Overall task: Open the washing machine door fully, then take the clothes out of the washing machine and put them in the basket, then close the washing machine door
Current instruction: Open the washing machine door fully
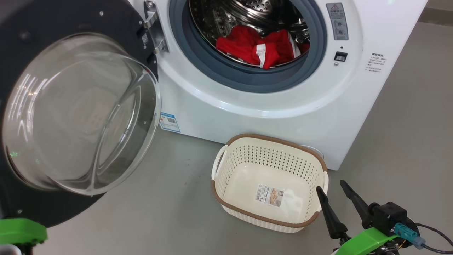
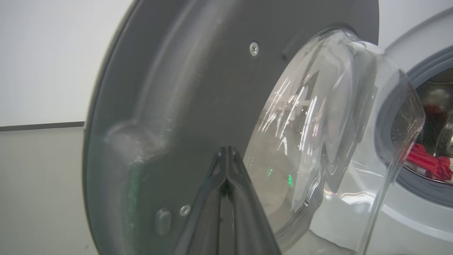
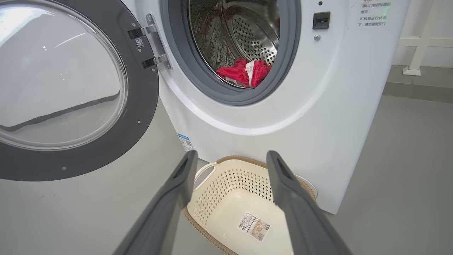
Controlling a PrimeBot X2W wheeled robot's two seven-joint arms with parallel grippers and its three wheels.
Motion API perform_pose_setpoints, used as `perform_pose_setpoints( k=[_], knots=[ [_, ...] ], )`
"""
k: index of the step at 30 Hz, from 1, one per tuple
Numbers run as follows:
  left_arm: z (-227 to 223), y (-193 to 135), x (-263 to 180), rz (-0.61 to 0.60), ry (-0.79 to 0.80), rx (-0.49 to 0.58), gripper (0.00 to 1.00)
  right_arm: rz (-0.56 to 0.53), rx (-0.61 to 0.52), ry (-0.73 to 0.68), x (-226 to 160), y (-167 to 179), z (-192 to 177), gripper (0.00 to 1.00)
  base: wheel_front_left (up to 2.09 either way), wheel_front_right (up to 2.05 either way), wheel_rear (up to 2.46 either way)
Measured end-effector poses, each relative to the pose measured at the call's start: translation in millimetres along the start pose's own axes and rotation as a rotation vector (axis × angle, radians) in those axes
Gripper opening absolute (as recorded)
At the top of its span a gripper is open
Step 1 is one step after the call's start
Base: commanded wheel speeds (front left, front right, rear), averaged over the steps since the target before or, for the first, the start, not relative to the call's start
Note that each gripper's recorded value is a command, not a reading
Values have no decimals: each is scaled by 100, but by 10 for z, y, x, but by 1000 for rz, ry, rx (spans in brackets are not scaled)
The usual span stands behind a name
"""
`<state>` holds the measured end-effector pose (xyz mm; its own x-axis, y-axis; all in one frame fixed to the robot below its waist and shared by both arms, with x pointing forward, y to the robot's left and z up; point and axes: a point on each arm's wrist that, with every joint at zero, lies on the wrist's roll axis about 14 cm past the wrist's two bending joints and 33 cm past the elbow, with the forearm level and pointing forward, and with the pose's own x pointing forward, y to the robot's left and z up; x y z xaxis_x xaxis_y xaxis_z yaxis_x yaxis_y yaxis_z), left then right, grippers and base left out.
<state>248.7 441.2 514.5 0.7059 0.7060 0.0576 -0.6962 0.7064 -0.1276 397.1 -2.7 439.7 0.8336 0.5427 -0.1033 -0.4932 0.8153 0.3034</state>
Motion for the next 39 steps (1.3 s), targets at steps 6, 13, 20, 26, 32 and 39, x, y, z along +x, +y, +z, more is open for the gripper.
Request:
perform_pose_setpoints(
  k=[6,13,20,26,32,39],
  knots=[
    [-43,-104,-170,-51,2,-20,0,-3,-7,-21,-8,11,77,100,0,0,0],
    [-112,-253,-331,-111,16,-4,8,-17,-30,-40,-26,-31,142,100,0,0,0],
    [-161,-451,-431,-177,26,-29,60,-49,-36,-61,-81,-112,209,100,0,0,0],
    [-184,-784,-488,-278,34,-59,100,-93,-29,-81,-155,-223,262,100,0,0,0],
    [-218,-1057,-518,-363,47,-78,100,-139,-23,-102,-243,-342,313,100,0,0,0],
    [-298,-1418,-597,-477,76,-87,100,-214,-17,-127,-394,-551,375,100,0,0,0]
  ],
)
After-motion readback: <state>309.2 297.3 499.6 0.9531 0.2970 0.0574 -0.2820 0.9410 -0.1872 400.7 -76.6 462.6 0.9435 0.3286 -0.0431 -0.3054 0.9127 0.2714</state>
